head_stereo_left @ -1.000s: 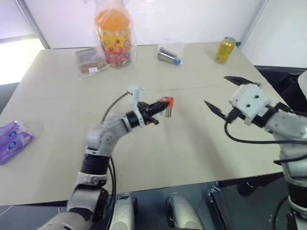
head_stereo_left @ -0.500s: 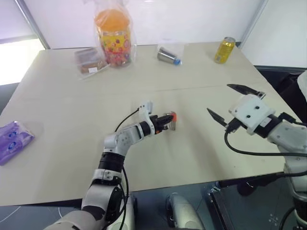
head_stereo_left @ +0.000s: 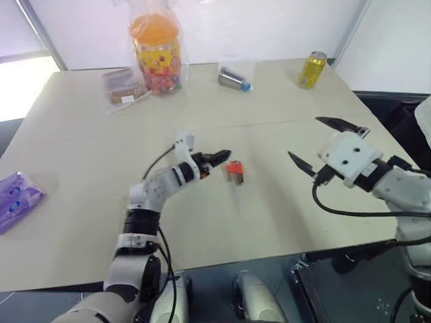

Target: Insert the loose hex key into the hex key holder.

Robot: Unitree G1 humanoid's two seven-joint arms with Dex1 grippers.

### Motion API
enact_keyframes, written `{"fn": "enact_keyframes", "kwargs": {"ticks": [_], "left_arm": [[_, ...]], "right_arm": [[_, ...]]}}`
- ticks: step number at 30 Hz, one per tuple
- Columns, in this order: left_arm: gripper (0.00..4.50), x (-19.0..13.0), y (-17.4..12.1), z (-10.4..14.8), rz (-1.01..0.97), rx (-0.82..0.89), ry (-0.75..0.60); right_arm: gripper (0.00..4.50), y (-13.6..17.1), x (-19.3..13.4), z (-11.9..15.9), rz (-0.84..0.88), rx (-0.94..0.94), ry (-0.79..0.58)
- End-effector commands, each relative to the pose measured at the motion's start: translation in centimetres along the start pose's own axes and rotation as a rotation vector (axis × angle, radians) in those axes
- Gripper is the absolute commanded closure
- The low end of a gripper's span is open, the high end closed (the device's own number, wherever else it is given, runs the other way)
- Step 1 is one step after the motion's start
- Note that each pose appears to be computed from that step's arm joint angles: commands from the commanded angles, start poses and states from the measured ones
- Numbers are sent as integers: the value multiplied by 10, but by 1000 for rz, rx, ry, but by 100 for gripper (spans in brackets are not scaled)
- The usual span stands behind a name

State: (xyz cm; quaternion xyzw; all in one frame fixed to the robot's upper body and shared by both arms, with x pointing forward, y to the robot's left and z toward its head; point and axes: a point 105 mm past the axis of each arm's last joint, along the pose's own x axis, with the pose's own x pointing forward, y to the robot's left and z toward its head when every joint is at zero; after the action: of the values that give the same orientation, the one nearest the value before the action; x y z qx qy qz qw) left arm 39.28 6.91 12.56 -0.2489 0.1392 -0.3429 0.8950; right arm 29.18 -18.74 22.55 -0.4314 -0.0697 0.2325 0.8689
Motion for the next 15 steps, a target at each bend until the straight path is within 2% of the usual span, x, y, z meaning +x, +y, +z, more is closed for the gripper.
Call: {"fn": "enact_keyframes", "kwargs": {"ticks": [1,7,11,15], "left_arm": [[8,-8,-30,38,-128,246,-64],[8,-45,-51,55,-301,556,24],[8,-77,-62,51,-420,653,160],[8,-103,-67,48,-489,677,259]], "right_arm": [[0,4,-2,2,86,-2,-5],[0,17,-13,-12,319,89,76],[0,13,-20,-13,415,90,101],[0,10,-24,-9,484,96,106]]}}
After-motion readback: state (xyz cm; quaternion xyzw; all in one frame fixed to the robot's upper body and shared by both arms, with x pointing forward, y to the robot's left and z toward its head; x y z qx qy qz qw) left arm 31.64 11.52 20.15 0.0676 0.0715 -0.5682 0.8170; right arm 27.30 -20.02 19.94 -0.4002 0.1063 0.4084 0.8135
